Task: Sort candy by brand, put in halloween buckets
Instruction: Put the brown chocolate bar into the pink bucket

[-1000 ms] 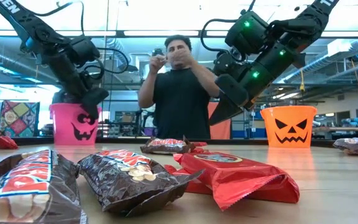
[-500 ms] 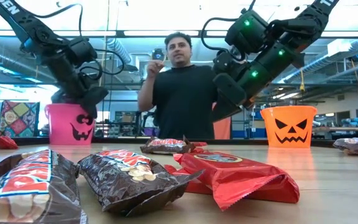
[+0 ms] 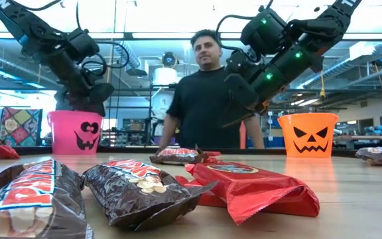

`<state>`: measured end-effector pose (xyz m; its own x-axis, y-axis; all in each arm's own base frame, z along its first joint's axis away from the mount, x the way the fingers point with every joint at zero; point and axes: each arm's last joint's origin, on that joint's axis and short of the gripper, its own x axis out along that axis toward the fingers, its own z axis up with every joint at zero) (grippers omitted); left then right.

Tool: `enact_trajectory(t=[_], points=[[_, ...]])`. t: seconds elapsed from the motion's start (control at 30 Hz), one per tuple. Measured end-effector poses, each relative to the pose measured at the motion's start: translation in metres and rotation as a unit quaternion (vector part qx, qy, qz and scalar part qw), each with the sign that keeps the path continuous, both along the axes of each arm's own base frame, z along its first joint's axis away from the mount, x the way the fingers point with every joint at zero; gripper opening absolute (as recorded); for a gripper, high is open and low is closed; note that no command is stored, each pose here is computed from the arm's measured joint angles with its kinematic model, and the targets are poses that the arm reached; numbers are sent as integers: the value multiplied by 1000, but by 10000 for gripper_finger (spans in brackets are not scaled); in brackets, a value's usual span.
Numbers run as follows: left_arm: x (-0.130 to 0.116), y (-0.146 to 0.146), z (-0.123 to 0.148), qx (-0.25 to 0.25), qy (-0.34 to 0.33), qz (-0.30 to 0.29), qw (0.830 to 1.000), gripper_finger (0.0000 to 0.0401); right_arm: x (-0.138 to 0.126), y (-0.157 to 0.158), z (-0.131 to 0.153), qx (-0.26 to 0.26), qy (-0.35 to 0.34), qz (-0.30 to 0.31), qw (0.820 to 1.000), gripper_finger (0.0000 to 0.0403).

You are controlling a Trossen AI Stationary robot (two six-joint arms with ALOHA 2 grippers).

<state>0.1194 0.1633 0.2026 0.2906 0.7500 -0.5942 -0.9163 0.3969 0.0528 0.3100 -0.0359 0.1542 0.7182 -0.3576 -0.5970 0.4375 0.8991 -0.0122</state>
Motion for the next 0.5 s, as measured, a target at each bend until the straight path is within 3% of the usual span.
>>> enact_trajectory(t=[0.13, 0.3, 0.4, 0.5], points=[[3, 1, 32, -9, -10, -33, 999, 217, 2, -4, 3, -1, -17, -5, 1000, 55], [2, -10, 73, -1, -11, -49, 999, 219, 1, -4, 2, 2, -17, -8, 1000, 55], [-1, -23, 74, 7, -25, -62, 998, 216, 0, -4, 1, 7, -10, -10, 1000, 55], [-1, -43, 55, -15, -45, -77, 996, 214, -1, -4, -1, 8, 1, -11, 1000, 55]])
